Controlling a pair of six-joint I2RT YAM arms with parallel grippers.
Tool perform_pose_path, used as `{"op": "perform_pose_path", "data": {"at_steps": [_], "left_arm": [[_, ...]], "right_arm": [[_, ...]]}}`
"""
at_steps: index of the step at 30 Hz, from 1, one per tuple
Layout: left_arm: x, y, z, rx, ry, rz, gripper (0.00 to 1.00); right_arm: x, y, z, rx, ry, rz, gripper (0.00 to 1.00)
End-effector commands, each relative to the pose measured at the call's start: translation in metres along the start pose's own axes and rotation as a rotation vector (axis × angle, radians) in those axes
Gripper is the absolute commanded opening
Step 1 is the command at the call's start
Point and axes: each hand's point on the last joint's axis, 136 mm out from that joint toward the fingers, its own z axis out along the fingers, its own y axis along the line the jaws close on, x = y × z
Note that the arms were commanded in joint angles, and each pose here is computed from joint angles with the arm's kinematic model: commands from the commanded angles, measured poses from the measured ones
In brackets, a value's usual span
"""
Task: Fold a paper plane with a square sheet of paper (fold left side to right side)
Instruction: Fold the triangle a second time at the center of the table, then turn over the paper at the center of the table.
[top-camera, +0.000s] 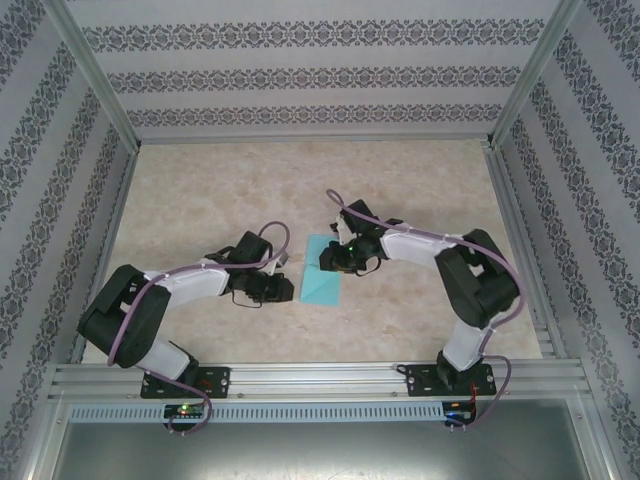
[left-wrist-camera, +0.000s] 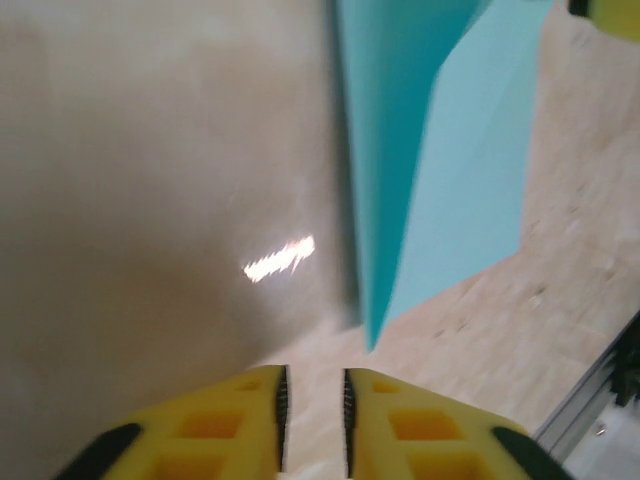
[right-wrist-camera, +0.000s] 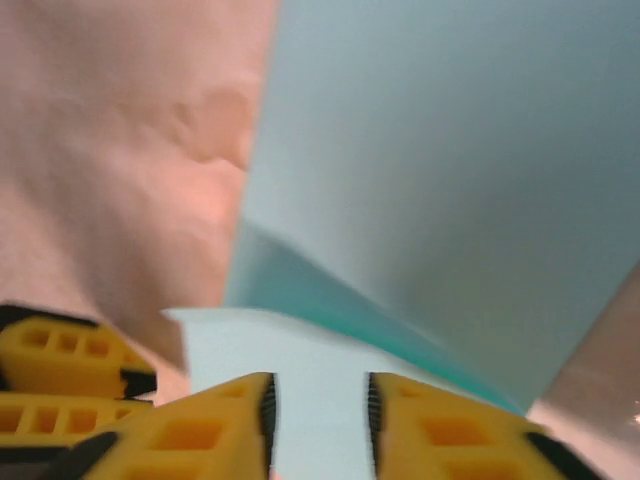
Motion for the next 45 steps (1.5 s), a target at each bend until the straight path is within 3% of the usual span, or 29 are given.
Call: {"op": "perform_pose_path", "data": {"at_steps": [1,6,13,27,41,45], "left_arm": [[-0.036,-0.018,-0.014,0.048,-0.093,0.034,0.31],[-0.068,-0.031,-0.003,0.091,-0.123,0.054,0.36],[-0.082,-0.020,0.017,0.058,-0.107,0.043,0.39],[-0.084,-0.018,0.013,0.038,-0.134,0.050,0.12],[-0.085,-0.015,0.007,0.011,-0.159,0.051,0.11],[-0.086,-0.017,0.003,0.014,-0.170,0.051,0.14]], "right_arm": [[-0.020,0.008,-0.036,-0.010,-0.139,-0.038,0.44],[-0.011,-0.012,-0.056,-0.017,-0.185,-0.003,0.61],[0.001,-0.005,-0.052,-0.176,-0.175,0.050,0.65],[0.001,-0.004,-0.003,-0.171,-0.076,0.167,0.62],[-0.003,0.015,0.022,-0.265,-0.031,0.188,0.52],[-0.002,0.016,0.022,-0.278,-0.026,0.200,0.42]]}}
